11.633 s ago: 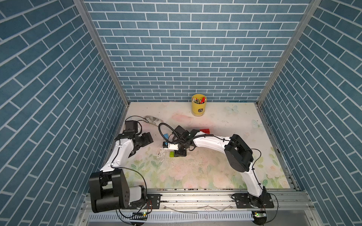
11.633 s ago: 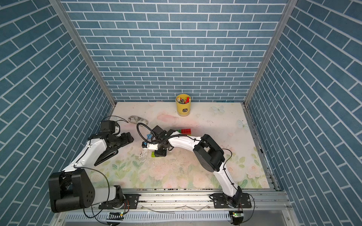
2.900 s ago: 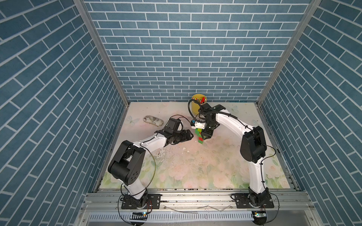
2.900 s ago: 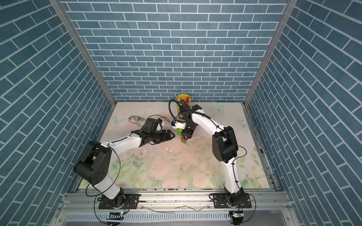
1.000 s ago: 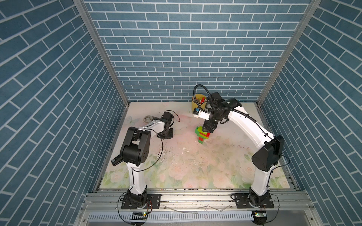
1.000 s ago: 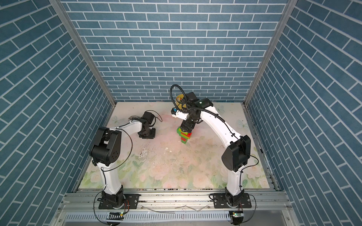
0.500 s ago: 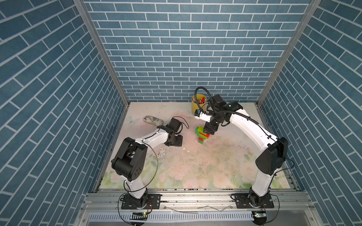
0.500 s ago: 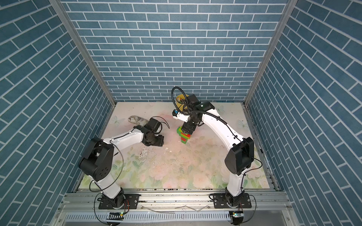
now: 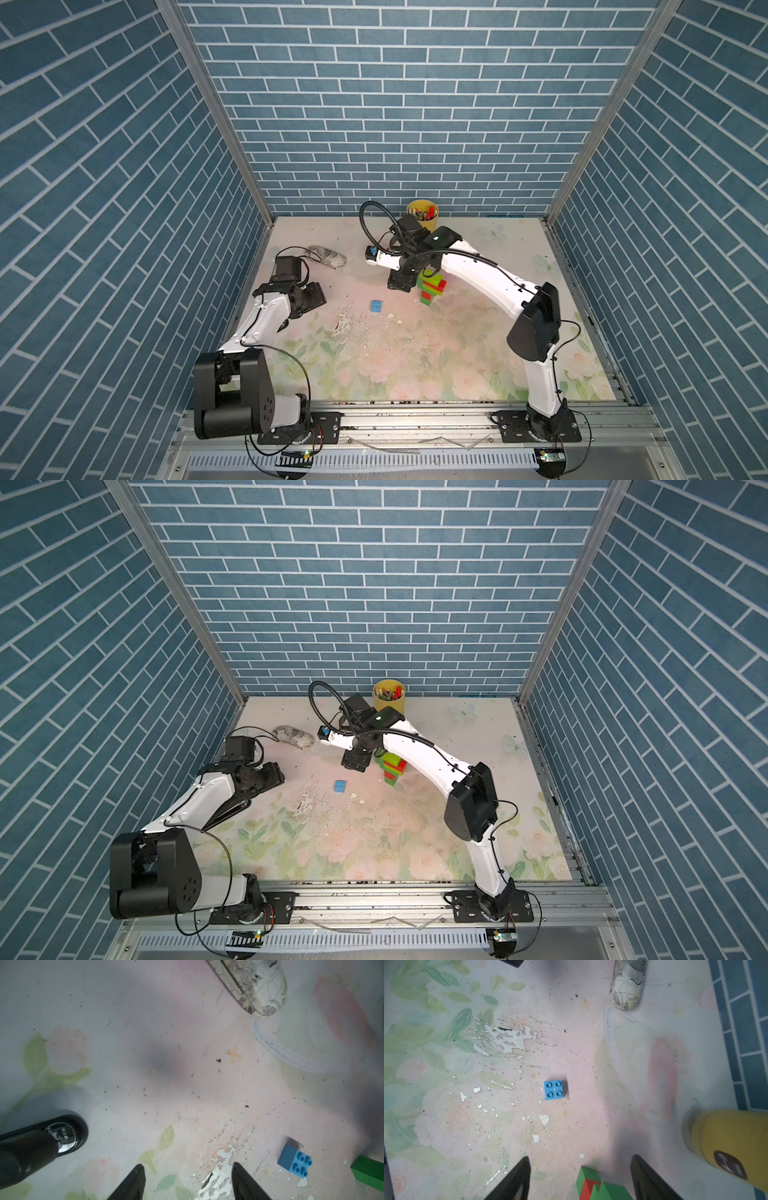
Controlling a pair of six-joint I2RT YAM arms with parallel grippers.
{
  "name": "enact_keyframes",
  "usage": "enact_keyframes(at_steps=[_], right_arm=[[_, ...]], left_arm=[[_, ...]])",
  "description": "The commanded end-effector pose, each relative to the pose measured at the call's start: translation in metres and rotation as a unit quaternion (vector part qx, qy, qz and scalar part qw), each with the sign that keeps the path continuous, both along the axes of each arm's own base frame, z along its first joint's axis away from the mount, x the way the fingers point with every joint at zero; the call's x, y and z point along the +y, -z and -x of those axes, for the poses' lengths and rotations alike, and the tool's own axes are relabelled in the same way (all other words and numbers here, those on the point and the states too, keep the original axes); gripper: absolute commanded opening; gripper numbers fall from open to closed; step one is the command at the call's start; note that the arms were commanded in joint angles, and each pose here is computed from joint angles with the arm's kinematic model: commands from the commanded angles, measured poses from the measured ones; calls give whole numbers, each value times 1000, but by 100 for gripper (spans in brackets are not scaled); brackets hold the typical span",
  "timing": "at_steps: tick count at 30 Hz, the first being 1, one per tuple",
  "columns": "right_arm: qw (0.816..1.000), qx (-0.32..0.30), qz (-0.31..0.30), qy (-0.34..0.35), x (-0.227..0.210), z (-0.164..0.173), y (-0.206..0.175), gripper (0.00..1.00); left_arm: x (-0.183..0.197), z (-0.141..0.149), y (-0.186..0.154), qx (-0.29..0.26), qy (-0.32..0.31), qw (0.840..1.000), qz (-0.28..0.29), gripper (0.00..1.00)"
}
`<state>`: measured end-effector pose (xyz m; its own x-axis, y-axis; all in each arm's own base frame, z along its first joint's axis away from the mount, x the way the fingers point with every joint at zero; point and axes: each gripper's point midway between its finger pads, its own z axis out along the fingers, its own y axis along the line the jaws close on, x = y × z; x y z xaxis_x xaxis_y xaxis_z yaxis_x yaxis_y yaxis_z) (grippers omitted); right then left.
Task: Assemble a spoon with lego
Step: Pick up the lego brick from the center of the board.
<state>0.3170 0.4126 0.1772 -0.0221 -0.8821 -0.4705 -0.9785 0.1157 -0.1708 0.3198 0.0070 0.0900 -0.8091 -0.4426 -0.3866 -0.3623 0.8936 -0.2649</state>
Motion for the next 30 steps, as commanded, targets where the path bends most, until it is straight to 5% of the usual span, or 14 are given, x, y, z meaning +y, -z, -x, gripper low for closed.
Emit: enact_keyframes(at_steps=[1, 11, 30], right_arm=[[999, 45, 17, -11, 18, 9, 40, 75], [995, 91, 18, -31, 47, 17, 102, 70], [989, 136, 41, -35, 56, 21, 141, 61]], left_arm=[[-3, 4, -2, -5, 4, 1000, 22, 68], [-10, 2, 2, -14, 8, 999, 43, 68], [-11, 1, 2, -15, 11, 999, 45, 68]])
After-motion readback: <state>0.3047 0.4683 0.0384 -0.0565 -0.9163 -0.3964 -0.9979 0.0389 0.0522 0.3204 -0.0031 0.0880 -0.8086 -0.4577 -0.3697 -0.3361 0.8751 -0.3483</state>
